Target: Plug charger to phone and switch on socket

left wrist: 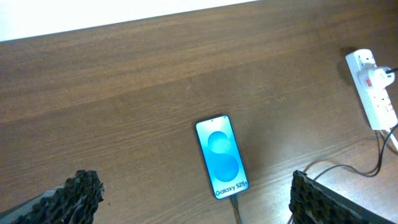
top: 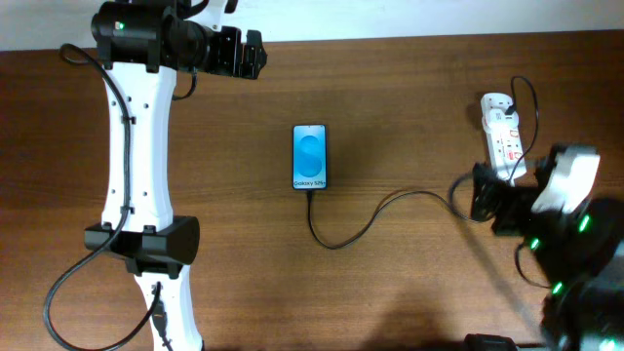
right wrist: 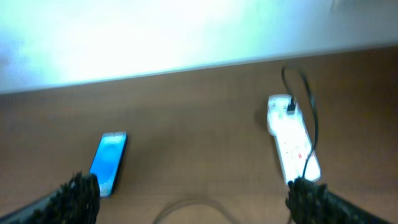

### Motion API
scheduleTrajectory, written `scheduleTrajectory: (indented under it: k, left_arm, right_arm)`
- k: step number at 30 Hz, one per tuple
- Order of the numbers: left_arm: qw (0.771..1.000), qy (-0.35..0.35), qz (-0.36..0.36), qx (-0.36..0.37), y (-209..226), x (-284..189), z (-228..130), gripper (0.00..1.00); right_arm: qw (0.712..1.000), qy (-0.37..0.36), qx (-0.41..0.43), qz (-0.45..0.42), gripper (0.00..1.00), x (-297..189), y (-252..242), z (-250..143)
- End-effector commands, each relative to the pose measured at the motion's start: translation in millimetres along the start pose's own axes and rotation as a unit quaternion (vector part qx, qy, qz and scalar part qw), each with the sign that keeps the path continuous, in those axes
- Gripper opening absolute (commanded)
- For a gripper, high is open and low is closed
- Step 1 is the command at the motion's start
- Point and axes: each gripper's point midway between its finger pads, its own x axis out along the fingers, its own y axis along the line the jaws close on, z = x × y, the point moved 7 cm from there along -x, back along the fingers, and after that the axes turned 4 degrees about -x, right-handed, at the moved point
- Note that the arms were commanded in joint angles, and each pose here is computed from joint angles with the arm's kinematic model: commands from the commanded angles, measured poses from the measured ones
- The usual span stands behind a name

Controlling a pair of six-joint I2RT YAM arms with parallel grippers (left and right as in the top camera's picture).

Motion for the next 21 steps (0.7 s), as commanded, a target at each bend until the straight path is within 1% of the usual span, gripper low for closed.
scheduleTrajectory:
  k: [1, 3, 6, 8, 12, 15, 17, 20, 21]
  left_arm:
    - [1.000, -0.005, 0.002, 0.001, -1, -4, 1, 0.99]
    - [1.000, -0.005, 0.001, 0.001, -1, -4, 1, 0.99]
    - [1.000, -0.005, 0.002, 0.001, -1, -4, 1, 0.99]
    - [1.000, -0.005, 0.002, 0.001, -1, -4, 1, 1.00]
    - [1.000, -0.005, 0.002, 0.001, -1, -4, 1, 1.00]
    - [1.000, -0.005, 0.002, 0.001, -1, -4, 1, 0.99]
    - [1.000, -0.005, 0.001, 0.001, -1, -4, 1, 1.00]
    - [1.000, -0.005, 0.002, 0.001, -1, -4, 1, 0.99]
    - [1.000, -0.005, 0.002, 0.001, -1, -4, 1, 0.99]
  right_arm:
    - [0.997, -0.074, -0.029, -0.023, 0.98, -2, 1, -52]
    - [0.990, -0.133, -0.038, -0.016, 0.99, -1, 3, -79]
    - [0.983, -0.179, -0.043, -0.005, 0.98, 10, 3, -110]
    - [0.976, -0.214, -0.043, -0.011, 0.98, 20, 1, -123]
    - [0.965, -0.257, -0.042, -0.011, 0.98, 36, -1, -138]
    - [0.966, -0.255, -0.037, -0.005, 0.98, 49, -1, -153]
    - [0.971, -0.238, -0.035, -0.005, 0.98, 52, -1, -158]
    - [0.985, -0.172, -0.029, -0.007, 0.98, 61, -3, -180]
    - [0.984, -0.173, -0.030, -0.006, 0.99, 61, -3, -179]
